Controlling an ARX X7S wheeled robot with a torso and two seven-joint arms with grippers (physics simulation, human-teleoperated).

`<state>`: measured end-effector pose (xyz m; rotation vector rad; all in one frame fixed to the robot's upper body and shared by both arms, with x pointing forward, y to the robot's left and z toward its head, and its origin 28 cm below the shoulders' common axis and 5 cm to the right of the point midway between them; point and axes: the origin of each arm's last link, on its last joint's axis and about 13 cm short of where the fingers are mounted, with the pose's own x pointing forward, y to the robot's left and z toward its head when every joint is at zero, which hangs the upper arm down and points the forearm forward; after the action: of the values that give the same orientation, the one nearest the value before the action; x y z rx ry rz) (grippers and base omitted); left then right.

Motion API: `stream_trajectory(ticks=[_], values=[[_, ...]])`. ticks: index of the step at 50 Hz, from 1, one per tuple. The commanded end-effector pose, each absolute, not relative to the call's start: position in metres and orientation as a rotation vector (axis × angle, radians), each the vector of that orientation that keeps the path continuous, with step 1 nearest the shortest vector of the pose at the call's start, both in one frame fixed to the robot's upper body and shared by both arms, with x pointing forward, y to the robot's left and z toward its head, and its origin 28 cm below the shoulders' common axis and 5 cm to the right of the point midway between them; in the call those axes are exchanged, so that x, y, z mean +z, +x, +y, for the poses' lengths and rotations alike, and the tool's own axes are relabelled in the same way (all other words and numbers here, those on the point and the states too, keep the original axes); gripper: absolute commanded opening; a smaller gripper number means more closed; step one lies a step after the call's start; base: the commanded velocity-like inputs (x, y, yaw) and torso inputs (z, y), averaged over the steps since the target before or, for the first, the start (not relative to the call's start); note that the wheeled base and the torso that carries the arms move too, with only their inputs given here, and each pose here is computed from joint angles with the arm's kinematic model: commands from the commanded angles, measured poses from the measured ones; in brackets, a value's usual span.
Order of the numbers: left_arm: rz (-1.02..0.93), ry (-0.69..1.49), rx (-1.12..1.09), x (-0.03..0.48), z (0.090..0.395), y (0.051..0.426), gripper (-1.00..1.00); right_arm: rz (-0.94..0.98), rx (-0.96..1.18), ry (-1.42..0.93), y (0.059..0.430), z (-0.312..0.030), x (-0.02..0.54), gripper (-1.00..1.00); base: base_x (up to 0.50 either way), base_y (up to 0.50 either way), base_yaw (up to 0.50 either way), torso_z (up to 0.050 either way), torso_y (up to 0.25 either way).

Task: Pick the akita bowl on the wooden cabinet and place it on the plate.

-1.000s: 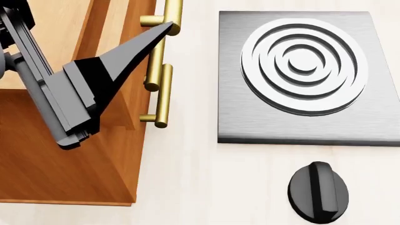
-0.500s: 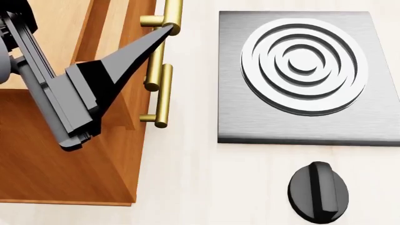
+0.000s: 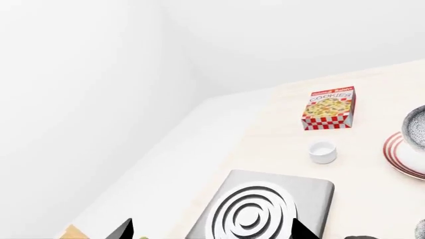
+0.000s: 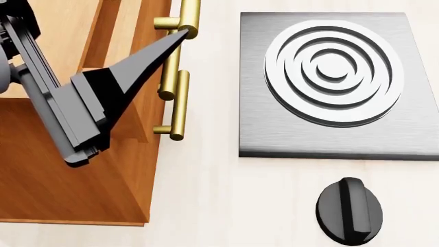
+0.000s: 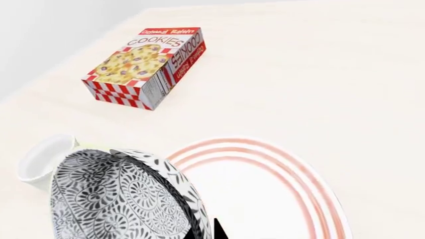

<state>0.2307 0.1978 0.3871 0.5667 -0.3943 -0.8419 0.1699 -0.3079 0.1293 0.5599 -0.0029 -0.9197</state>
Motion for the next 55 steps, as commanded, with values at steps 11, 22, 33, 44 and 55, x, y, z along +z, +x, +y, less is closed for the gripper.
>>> stream_trajectory(ticks=[11, 22, 33, 44, 55], values=[[-0.387, 0.564, -0.841, 0.384, 0.198, 0.232, 1.00, 0.006, -0.936, 0.569, 0.174, -0.311, 0.123, -1.00, 0.00, 0.00, 0.00, 0.000, 0.000], [-0.384, 0.562, -0.846, 0.382, 0.197, 0.234, 1.00, 0.005, -0.932, 0.579, 0.175, -0.311, 0.121, -1.00, 0.00, 0.00, 0.00, 0.000, 0.000], [-0.374, 0.557, -0.844, 0.378, 0.197, 0.237, 1.00, 0.009, -0.937, 0.583, 0.176, -0.311, 0.120, -1.00, 0.00, 0.00, 0.00, 0.000, 0.001], [-0.371, 0.555, -0.844, 0.377, 0.198, 0.239, 1.00, 0.013, -0.937, 0.600, 0.179, -0.311, 0.117, -1.00, 0.00, 0.00, 0.00, 0.000, 0.000], [-0.368, 0.545, -0.843, 0.375, 0.199, 0.241, 1.00, 0.014, -0.946, 0.615, 0.180, -0.313, 0.114, -1.00, 0.00, 0.00, 0.00, 0.001, 0.000]])
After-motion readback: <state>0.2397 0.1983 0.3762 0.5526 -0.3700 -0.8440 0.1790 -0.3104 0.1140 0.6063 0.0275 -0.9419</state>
